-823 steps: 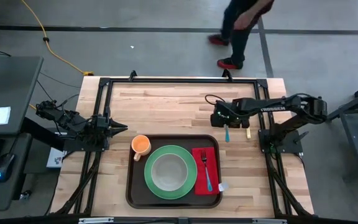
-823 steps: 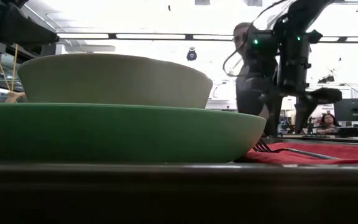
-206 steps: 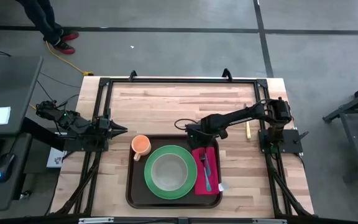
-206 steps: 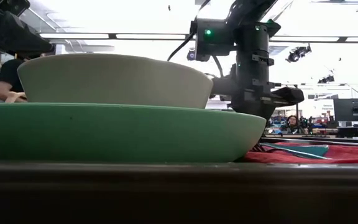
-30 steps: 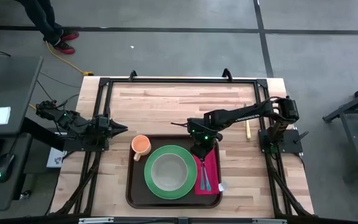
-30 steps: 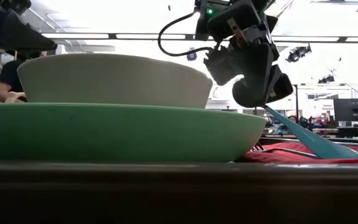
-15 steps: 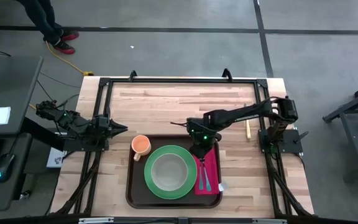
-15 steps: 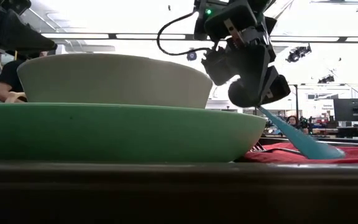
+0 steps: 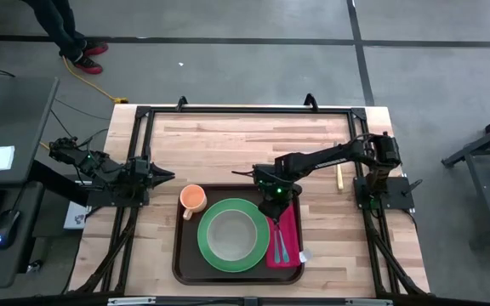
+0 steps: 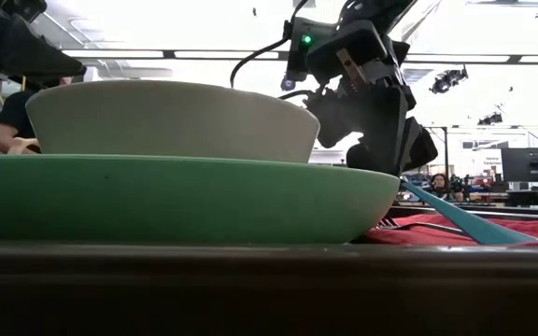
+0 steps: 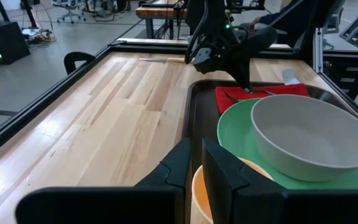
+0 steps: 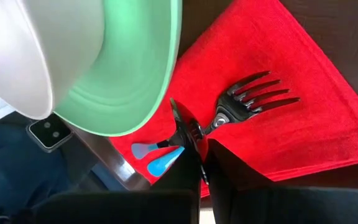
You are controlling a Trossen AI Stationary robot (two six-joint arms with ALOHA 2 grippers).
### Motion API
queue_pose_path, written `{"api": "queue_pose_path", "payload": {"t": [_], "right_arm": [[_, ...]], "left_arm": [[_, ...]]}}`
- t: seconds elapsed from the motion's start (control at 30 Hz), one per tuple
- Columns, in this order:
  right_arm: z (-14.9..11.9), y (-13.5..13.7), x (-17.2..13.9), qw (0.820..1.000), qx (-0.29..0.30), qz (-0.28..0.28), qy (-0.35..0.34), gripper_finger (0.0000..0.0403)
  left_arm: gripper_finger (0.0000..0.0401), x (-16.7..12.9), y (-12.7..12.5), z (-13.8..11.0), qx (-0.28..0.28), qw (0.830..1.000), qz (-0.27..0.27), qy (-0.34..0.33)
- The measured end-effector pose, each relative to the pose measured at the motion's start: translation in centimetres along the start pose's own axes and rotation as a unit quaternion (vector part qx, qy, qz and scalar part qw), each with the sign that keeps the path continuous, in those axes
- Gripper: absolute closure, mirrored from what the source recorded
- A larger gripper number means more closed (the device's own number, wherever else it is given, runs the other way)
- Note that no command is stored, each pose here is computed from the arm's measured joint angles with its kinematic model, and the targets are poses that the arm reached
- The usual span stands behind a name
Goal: Set up tray
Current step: Put the spoon on the table napkin to the left of the fork on the serving tray
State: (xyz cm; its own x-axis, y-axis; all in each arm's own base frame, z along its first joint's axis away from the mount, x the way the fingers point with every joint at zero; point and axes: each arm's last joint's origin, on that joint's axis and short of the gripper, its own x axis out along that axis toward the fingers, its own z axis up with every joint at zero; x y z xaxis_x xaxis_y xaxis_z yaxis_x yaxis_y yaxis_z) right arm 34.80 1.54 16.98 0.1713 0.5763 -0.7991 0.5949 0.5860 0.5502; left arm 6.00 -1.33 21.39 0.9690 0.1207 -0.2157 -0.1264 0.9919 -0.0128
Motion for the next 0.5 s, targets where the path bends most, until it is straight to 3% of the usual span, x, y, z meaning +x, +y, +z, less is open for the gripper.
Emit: {"api": "queue_pose_path", "payload": {"t": [0.5], "right_arm": [[0.13,0.25,0.00,1.000,-0.022,0.019,0.001,0.0403]], "left_arm": [[0.0332,0.00,0.01,-0.03,0.001,1.000,0.002,0.001]]}}
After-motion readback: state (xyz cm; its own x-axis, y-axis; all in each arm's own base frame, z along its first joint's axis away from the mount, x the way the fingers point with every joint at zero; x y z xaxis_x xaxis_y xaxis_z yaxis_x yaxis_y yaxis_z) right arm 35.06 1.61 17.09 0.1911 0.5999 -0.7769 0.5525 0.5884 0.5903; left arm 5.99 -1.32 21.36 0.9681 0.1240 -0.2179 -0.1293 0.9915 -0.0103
